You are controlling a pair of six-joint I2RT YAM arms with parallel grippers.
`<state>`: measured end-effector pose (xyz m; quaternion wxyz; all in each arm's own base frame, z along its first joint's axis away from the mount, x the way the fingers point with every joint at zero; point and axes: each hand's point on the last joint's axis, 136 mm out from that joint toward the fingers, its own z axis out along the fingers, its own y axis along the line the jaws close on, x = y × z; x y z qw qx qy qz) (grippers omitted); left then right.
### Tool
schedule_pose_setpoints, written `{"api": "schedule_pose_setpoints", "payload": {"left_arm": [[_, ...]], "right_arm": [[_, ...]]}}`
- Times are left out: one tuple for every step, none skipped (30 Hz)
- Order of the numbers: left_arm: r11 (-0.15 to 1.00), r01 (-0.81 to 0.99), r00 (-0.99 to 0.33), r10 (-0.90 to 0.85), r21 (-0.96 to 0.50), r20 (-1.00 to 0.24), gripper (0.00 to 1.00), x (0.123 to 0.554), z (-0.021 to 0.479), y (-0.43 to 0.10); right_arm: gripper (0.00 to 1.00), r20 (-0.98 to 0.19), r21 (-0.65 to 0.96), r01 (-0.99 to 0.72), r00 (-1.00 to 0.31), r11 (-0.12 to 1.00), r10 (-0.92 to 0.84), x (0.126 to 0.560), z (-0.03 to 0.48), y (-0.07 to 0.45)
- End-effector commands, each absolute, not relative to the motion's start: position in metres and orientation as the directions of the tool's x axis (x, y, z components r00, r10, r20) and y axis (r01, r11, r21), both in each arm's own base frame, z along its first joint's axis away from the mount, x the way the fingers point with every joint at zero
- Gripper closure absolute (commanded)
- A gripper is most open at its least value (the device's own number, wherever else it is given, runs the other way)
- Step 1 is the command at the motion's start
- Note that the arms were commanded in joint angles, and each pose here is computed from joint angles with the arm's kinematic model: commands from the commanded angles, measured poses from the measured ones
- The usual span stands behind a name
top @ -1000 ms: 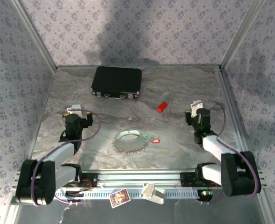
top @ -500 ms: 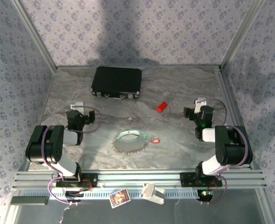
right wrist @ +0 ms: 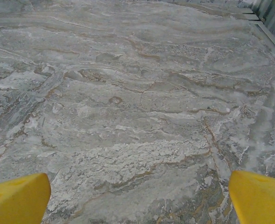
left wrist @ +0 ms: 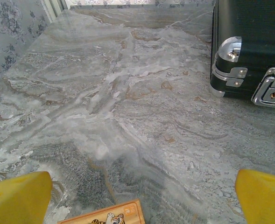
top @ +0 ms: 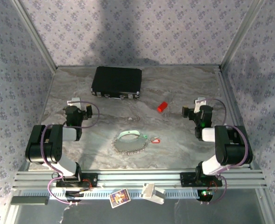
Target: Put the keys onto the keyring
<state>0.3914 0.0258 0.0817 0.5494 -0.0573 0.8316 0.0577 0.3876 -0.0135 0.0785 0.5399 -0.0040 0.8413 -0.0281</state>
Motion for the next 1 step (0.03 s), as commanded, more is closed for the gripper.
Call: {"api": "schedule_pose_setpoints", "payload": {"left_arm": [[0.989, -0.149, -0.370, -0.039, 0.018, -0.928, 0.00, 0.3958, 0.0897, 0.0242]], "right_arm": [[0.01, -0.917, -0.049, 0.036, -0.399, 0.998, -0.030, 0.3922, 0.0844, -0.0146]]}}
